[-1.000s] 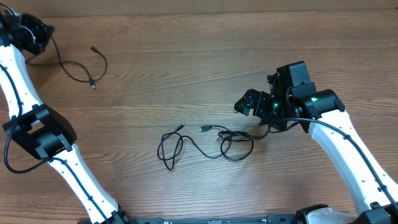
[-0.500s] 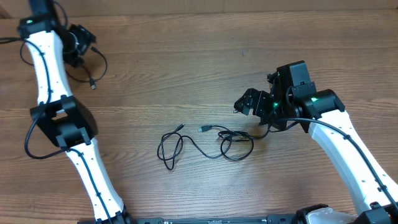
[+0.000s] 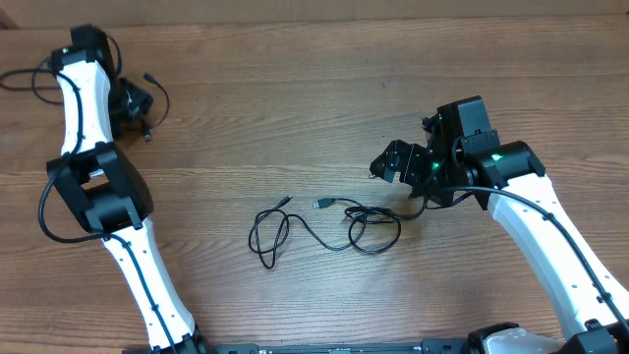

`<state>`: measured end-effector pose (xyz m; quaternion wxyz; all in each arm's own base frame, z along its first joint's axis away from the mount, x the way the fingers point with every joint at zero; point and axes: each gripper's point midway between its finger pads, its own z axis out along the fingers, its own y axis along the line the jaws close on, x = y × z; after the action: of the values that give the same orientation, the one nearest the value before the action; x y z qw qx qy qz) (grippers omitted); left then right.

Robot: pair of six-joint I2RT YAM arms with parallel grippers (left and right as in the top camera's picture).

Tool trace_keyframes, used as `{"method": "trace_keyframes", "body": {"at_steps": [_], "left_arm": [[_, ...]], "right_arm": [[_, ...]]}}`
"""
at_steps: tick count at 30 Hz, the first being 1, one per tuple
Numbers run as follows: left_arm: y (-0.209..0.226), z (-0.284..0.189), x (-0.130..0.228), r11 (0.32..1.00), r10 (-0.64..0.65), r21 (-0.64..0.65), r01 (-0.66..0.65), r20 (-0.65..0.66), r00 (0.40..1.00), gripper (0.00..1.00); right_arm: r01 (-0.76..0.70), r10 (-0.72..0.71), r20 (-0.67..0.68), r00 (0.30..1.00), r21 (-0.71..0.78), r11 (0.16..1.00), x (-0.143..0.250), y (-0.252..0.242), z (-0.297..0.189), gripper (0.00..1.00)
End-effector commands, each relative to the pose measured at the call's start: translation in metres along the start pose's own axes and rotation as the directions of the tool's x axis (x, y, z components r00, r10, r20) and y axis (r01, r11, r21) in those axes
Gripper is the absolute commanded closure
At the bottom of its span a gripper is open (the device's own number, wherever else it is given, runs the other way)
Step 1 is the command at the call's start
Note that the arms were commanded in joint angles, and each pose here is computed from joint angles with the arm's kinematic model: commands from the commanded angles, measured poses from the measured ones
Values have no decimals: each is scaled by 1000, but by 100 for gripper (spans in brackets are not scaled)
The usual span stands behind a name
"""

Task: Untangle cables

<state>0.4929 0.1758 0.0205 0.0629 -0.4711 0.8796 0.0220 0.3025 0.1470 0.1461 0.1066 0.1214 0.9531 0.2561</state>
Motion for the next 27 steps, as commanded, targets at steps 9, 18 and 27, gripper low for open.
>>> {"method": "trace_keyframes", "body": {"at_steps": [9,18,27], "left_arm": [[-18,36,1,994,-22,106,23,-14,1000,32],[-14,72,10,996,-37,73,41,-52,998,73],[-43,77,-10,972,-67,227,68,-13,998,96]], "right_arm": [[2,-2,-9,1000,-2,1000,2,0,3,3],[1,-1,-9,1000,-2,1000,2,0,3,3],[-7,7,-25,1000,9,1000,6,-3,3,3]]}}
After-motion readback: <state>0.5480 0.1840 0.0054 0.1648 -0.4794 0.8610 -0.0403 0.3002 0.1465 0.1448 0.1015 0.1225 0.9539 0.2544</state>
